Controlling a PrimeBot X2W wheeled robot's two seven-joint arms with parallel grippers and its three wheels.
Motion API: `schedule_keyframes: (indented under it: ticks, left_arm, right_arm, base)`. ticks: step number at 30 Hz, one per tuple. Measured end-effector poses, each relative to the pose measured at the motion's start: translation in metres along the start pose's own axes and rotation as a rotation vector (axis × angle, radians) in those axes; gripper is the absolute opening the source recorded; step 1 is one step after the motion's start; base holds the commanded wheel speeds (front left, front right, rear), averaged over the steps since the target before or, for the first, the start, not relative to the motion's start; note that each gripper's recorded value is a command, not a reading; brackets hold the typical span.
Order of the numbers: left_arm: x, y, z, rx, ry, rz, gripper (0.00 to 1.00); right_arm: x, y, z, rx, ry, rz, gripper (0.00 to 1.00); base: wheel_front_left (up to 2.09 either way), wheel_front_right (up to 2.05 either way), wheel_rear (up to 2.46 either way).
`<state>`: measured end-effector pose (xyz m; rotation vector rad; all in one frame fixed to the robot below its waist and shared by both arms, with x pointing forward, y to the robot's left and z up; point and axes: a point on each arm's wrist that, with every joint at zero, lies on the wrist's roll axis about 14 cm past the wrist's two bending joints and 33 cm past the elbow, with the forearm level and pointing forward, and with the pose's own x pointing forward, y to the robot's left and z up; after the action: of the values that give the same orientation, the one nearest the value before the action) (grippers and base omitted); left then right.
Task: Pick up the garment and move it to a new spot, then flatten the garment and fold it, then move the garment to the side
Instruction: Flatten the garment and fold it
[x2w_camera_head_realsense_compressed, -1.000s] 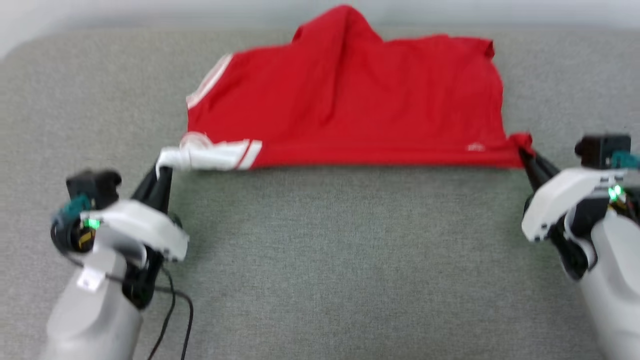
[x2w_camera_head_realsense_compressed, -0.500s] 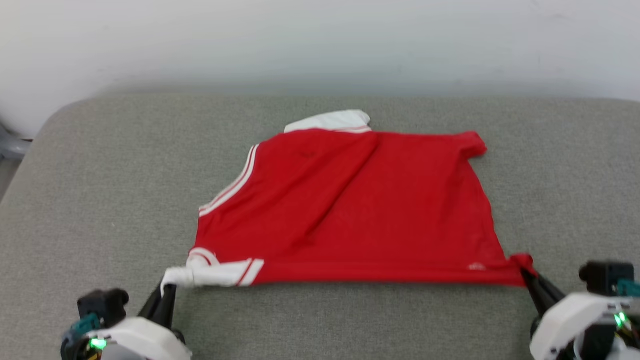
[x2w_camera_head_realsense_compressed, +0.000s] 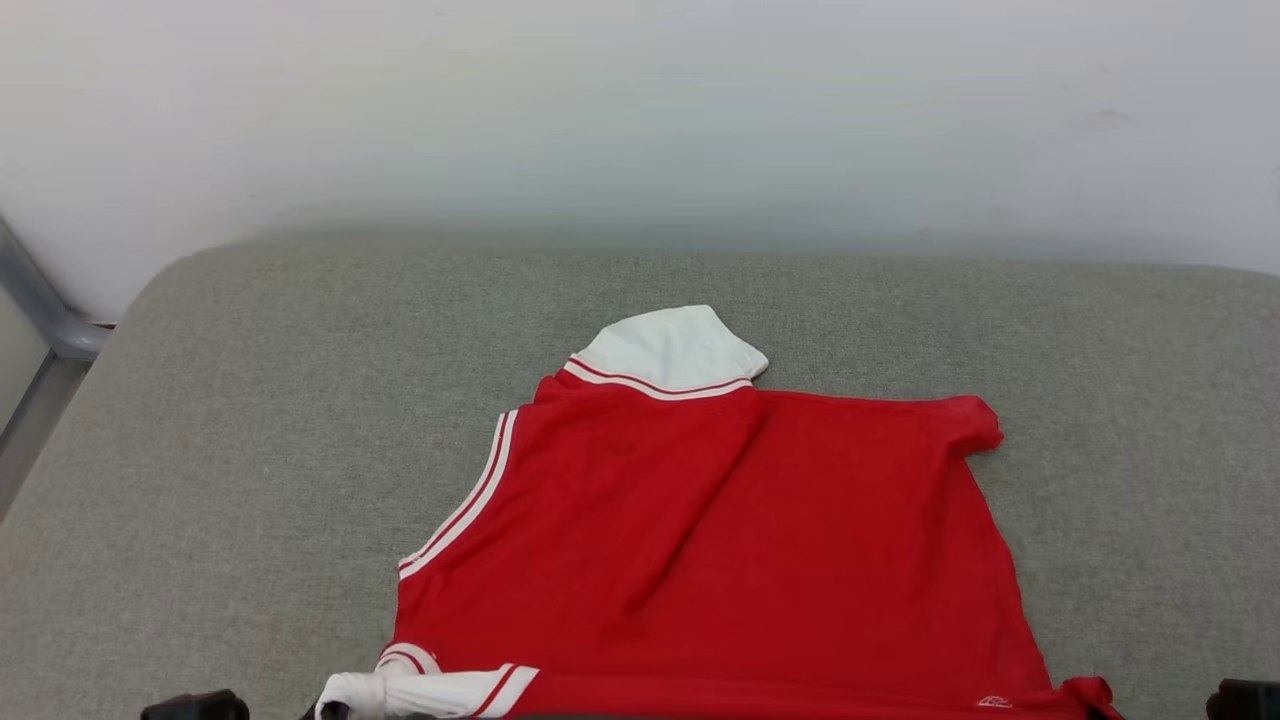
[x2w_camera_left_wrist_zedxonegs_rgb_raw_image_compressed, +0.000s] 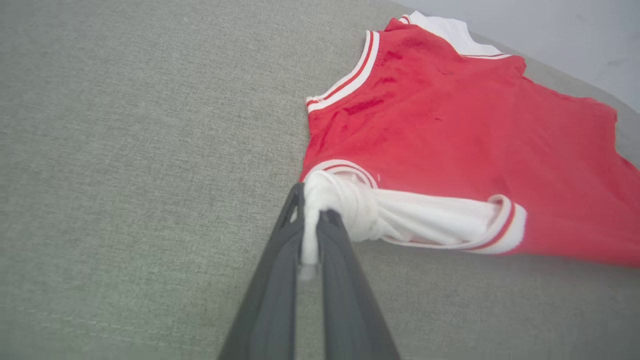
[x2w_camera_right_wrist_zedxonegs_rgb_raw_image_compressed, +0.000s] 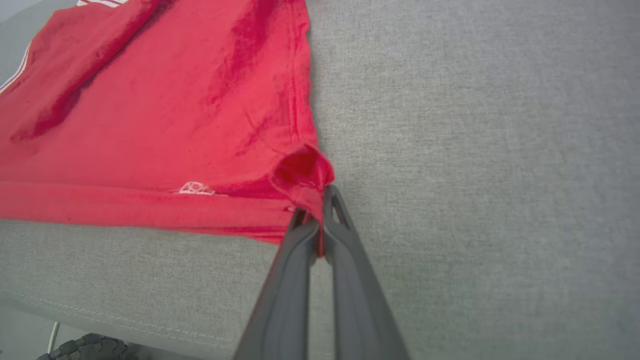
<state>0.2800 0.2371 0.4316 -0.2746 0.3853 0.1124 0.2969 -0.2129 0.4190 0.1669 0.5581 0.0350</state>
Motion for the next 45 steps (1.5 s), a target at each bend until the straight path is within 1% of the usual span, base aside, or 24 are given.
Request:
schedule_keyframes:
  ticks: [7,12,16,23,28,29,30,31,32,33,34,35,36,41,45]
  left_arm:
    - [0.002,-0.017,0.020,0.037,0.000,-0.060,0.00]
    - [0.025,-0.036,0.033,0.081,0.001,-0.128,0.00]
    - [0.050,-0.047,0.044,0.080,-0.033,-0.162,0.00]
    - [0.089,-0.052,0.026,0.083,0.030,-0.183,0.00]
    - [0.105,-0.052,0.005,0.079,0.090,-0.191,0.00]
    - [0.107,-0.052,0.000,0.079,0.106,-0.192,0.00]
    - [0.108,-0.053,-0.003,0.080,0.112,-0.198,0.00]
    - [0.110,-0.054,-0.004,0.082,0.111,-0.208,0.00]
    - [0.111,-0.056,-0.006,0.080,0.115,-0.214,0.15]
    - [0.112,-0.057,-0.008,0.079,0.119,-0.218,0.33]
    - [0.112,-0.057,-0.010,0.076,0.121,-0.217,0.60]
    - [0.112,-0.056,-0.012,0.070,0.119,-0.213,0.86]
    - [0.112,-0.055,-0.011,0.068,0.113,-0.211,1.00]
    - [0.109,-0.045,0.001,0.061,0.061,-0.178,1.00]
    - [0.102,-0.031,0.016,0.079,0.028,-0.142,1.00]
  right_arm:
    - [-0.004,0.001,0.010,-0.033,0.024,-0.003,0.00]
    - [0.012,0.010,0.033,-0.082,0.000,0.017,0.00]
    - [0.032,0.020,0.042,-0.116,0.010,0.046,0.00]
    - [0.071,0.030,0.044,-0.134,0.034,0.082,0.00]
    - [0.091,0.029,0.031,-0.123,0.061,0.086,0.00]
    - [0.094,0.029,0.028,-0.121,0.065,0.087,0.06]
    - [0.097,0.029,0.025,-0.123,0.068,0.087,0.16]
    - [0.100,0.028,0.023,-0.123,0.069,0.086,0.38]
    - [0.102,0.029,0.022,-0.122,0.063,0.089,0.47]
    - [0.104,0.029,0.020,-0.116,0.060,0.091,1.00]
    - [0.105,0.030,0.018,-0.114,0.057,0.094,1.00]
    - [0.106,0.033,0.022,-0.104,0.013,0.103,1.00]
    - [0.105,0.033,0.024,-0.103,-0.008,0.104,1.00]
    - [0.097,0.035,0.048,-0.086,-0.167,0.107,1.00]
    - [0.083,0.034,0.063,-0.075,-0.264,0.096,1.00]
  base:
    - [0.00,0.00,0.00]
    - [0.00,0.00,0.00]
    - [0.00,0.00,0.00]
    - [0.00,0.00,0.00]
    - [0.00,0.00,0.00]
    - [0.00,0.00,0.00]
    - [0.00,0.00,0.00]
    - [0.00,0.00,0.00]
    - [0.00,0.00,0.00]
    - [0.00,0.00,0.00]
    - [0.00,0.00,0.00]
    - [0.00,0.00,0.00]
    - [0.00,0.00,0.00]
    - [0.00,0.00,0.00]
    - [0.00,0.00,0.00]
